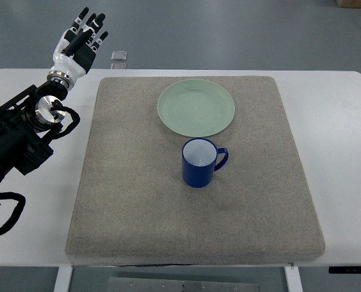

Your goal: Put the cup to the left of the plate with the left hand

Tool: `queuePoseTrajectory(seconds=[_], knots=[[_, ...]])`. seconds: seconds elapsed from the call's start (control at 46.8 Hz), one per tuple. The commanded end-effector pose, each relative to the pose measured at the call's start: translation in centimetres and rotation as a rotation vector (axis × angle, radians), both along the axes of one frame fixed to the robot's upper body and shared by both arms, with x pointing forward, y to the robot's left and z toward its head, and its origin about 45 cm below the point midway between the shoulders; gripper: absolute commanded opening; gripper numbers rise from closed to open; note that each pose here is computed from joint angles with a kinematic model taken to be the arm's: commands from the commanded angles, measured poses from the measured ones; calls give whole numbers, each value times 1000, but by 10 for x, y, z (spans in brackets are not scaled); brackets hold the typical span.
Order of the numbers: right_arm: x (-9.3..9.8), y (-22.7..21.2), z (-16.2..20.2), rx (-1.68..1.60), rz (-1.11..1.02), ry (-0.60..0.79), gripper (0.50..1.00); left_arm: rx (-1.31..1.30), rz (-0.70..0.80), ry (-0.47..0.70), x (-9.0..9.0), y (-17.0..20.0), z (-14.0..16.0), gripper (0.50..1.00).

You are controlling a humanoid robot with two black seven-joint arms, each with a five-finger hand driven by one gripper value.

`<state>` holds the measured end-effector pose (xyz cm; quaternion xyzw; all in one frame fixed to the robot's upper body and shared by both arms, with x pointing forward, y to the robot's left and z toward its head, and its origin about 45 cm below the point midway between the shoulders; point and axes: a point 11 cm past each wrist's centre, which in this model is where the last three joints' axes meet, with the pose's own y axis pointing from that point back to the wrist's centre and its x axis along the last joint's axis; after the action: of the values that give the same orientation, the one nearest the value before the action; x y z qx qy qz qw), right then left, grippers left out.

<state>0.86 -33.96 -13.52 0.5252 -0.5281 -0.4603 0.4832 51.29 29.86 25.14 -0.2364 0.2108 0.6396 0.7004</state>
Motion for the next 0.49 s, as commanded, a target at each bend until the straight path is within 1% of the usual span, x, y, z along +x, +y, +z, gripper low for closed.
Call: queuePoseTrajectory(seconds=[0.0,0.47], knots=[[0,0,0,0,0,0,934,1,2,-1,0,1,0,994],[0,0,0,0,0,0,934,-10,9,-4,1,1,2,994]])
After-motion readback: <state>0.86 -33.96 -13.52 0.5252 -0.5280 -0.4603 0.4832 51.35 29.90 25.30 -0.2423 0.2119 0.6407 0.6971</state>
